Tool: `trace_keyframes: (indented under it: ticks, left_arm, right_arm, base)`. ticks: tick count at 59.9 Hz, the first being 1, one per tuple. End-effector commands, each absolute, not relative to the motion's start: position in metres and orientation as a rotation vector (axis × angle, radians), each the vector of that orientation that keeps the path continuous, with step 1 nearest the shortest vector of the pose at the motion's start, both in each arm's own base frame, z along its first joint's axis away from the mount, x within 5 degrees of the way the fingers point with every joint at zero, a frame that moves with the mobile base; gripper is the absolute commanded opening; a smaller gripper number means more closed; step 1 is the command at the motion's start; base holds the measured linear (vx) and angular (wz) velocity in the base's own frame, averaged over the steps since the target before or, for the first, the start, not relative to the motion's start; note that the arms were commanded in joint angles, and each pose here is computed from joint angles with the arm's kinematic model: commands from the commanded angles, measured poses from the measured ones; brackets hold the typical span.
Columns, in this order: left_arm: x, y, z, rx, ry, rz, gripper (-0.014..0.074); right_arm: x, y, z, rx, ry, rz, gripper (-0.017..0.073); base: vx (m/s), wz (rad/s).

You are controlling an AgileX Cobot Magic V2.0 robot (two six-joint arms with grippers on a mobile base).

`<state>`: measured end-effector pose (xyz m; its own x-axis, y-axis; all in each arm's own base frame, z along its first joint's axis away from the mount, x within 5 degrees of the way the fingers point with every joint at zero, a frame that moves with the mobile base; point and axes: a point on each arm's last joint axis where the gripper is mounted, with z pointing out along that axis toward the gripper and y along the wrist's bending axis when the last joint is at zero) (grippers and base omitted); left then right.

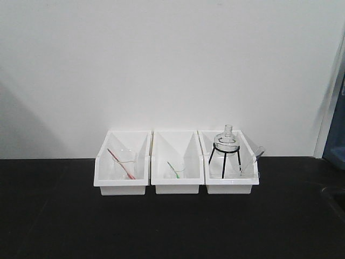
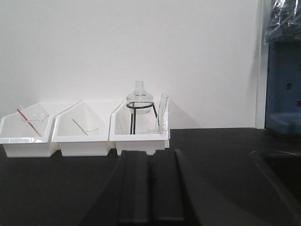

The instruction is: Pick beaker and place in left cabinet

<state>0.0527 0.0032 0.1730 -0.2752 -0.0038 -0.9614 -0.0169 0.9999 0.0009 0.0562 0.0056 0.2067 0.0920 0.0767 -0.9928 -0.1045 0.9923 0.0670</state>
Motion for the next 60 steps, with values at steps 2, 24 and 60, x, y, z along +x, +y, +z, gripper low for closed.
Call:
trace_keyframes:
  ticks: [2, 24, 60]
  left_arm:
    - [0.053, 0.002, 0.185, -0.002, 1.750, -0.004, 0.0004]
    - [0.053, 0.002, 0.185, -0.002, 1.750, -0.004, 0.0004]
    - [0.053, 0.002, 0.185, -0.002, 1.750, -0.004, 0.0004]
  right_arm:
    - [0.054, 0.005, 0.214, -0.030, 1.371, 0.124, -0.0008]
    - [0.041, 0.004, 0.280, 0.032, 1.153, 0.206, -0.0008]
    - [0.150, 0.014, 0.389, -0.020, 1.419, 0.128, -0.0008]
  base:
    - [0.00, 0.00]
    - [0.00, 0.00]
    - [0.00, 0.00]
